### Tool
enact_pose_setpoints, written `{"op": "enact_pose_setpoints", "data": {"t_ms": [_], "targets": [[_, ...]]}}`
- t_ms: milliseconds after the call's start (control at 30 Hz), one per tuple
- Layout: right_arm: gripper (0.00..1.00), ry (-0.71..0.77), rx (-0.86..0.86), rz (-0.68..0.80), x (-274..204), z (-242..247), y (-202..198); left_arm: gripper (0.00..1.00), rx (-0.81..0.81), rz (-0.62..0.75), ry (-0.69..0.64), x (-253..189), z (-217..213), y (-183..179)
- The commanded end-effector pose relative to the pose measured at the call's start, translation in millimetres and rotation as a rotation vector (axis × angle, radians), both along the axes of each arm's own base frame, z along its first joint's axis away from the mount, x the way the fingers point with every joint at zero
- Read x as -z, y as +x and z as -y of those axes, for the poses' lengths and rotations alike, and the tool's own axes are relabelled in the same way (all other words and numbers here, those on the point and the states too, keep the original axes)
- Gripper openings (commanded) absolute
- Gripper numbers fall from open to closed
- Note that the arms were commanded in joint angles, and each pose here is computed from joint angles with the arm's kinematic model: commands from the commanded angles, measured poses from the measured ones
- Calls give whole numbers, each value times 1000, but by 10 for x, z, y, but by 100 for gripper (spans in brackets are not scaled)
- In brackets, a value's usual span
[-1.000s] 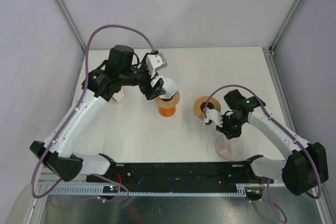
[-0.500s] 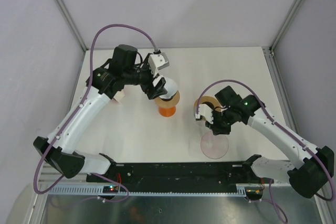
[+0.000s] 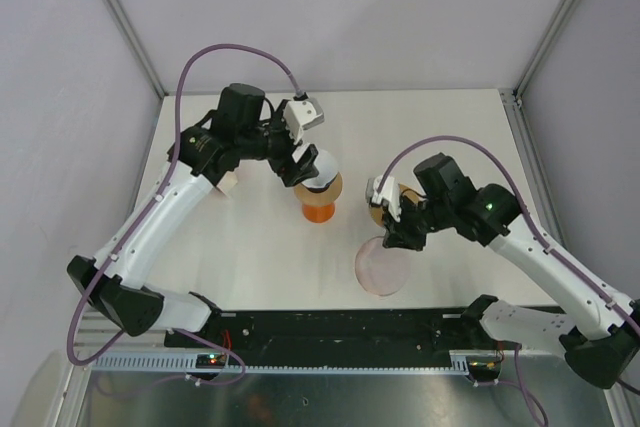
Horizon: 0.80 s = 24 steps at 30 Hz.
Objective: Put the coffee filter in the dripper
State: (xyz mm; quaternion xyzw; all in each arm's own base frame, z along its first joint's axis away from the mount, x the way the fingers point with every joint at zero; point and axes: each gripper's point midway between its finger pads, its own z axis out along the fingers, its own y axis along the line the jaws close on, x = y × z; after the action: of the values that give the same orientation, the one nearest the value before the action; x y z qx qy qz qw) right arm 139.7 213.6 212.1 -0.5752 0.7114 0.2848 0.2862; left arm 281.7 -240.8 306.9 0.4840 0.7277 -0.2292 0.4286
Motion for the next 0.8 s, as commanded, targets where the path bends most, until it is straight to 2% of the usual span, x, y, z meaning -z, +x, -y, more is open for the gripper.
{"op": "enact_pose_setpoints", "data": {"t_ms": [0,233,500,767], "targets": [[0,105,201,-83,-431,-224,189,87,-26,47,-48,-238,23,94],[0,143,429,-176,-796,-231,415,87,-41,41,-59,-257,28,104],[0,114,722,-237,-1002,103,684,86,-55,22,-115,-414,102,133],[0,91,914,-295,-832,541,966,81,-37,-135,-227,-504,424,140]]}}
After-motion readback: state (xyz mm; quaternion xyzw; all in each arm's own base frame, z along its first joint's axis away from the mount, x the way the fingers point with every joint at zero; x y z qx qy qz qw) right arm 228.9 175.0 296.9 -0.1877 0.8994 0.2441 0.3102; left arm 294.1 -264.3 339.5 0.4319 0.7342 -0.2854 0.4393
